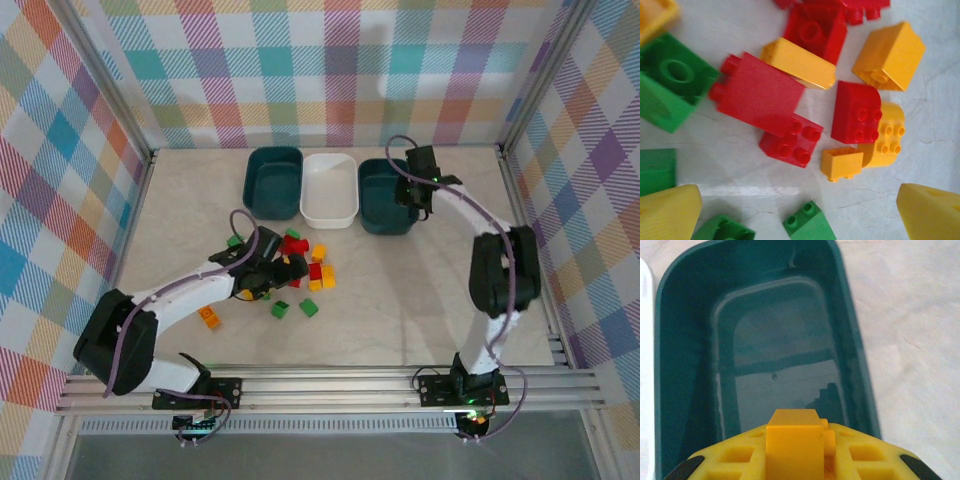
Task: Sort the legos into containers by color
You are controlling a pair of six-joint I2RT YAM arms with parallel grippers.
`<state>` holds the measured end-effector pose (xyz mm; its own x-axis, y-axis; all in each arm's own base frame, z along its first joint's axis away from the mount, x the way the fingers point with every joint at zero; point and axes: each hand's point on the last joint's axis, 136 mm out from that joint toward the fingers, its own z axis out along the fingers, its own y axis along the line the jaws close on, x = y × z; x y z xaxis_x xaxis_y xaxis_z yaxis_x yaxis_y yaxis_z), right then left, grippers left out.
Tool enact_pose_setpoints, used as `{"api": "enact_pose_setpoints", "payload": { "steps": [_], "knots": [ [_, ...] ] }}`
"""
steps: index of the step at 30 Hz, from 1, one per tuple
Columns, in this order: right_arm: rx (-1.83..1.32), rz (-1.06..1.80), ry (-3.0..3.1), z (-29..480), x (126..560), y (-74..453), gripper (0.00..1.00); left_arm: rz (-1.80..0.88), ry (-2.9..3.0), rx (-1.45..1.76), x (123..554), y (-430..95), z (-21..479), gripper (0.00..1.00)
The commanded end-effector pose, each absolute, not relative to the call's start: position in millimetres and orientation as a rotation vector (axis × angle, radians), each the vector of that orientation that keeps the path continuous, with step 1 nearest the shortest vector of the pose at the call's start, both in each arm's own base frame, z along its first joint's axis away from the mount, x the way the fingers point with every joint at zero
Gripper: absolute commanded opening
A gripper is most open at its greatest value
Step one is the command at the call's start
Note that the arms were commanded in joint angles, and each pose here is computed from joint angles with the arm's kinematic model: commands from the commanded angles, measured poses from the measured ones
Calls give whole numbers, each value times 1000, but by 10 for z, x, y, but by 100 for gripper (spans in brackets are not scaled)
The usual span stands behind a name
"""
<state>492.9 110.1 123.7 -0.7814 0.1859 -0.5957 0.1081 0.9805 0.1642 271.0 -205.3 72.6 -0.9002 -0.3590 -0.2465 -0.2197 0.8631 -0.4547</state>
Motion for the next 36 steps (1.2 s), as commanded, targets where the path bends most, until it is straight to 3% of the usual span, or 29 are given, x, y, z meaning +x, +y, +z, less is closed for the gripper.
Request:
{"api": "enact_pose_setpoints", "payload": {
  "steps": [1, 3, 6, 9, 16, 24, 30, 36],
  "knots": [
    [50, 215, 2559, 1155, 5016, 1321, 29, -612, 2712, -345, 2748, -2256, 803, 100],
    [48, 209, 2560, 1144, 5101, 1339, 31, -598, 2728, -323, 2730, -2318, 800, 99],
    [57, 210, 2553, 1174, 5177, 1354, 58, -573, 2745, -303, 2693, -2385, 808, 99],
    [103, 198, 2509, 1309, 5182, 1309, 67, -567, 2732, -344, 2641, -2423, 801, 99],
    [152, 259, 2379, 1738, 4609, 1369, 68, -478, 2683, -456, 2447, -2419, 869, 99],
    [239, 267, 2368, 1394, 3607, 1276, 68, -317, 2757, -584, 2242, -2474, 693, 91],
    [318, 296, 2295, 1301, 3262, 1106, 66, -237, 2769, -710, 2201, -2597, 490, 81],
    [358, 248, 2293, 1191, 3242, 1018, 67, -101, 2721, -805, 2163, -2470, 406, 77]
  ]
}}
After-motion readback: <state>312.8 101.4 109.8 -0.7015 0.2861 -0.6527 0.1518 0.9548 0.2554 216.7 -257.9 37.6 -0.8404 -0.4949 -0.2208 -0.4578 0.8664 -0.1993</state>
